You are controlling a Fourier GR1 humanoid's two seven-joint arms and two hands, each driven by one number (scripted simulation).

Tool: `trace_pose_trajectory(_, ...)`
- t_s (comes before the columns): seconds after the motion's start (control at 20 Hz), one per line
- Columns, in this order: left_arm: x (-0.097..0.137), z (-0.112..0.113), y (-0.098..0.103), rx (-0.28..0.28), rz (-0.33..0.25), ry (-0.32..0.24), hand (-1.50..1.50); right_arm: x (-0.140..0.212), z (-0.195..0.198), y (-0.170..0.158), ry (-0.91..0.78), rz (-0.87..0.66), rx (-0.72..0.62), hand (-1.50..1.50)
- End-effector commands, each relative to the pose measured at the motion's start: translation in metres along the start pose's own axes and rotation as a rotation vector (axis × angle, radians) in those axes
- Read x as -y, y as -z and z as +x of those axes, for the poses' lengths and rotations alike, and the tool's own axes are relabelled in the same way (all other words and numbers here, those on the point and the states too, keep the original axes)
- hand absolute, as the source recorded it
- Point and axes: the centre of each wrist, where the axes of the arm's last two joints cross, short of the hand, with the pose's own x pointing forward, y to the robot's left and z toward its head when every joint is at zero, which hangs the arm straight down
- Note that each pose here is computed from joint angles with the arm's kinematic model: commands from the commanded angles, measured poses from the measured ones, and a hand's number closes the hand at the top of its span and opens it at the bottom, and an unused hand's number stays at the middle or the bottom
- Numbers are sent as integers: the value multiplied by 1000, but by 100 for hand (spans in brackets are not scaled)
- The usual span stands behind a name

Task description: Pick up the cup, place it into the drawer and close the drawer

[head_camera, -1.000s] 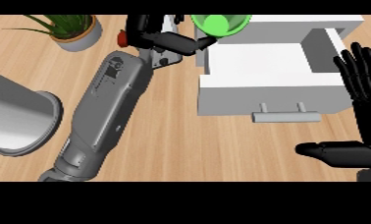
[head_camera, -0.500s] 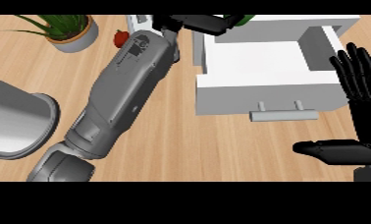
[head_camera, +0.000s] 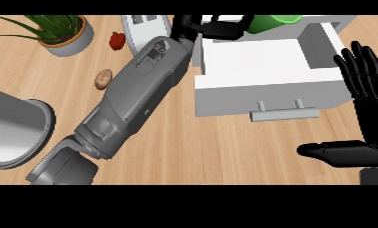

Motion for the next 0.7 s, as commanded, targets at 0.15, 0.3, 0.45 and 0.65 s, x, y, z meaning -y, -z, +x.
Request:
trace_pose_trajectory(0.15,9,-8,-1,-85,-16,111,150,4,0,9,-1,8,-13,-150)
trace_pose_trajectory(0.3,21,2,3,-134,-66,175,150,2,13,17,-2,-4,-6,-150)
trace_pose_trajectory(0.45,14,-23,-13,-156,-83,203,-150,6,-2,14,14,-3,1,-150)
trace_pose_trajectory(0.65,22,-27,-19,-157,-74,287,-150,1,-1,15,20,31,5,-150)
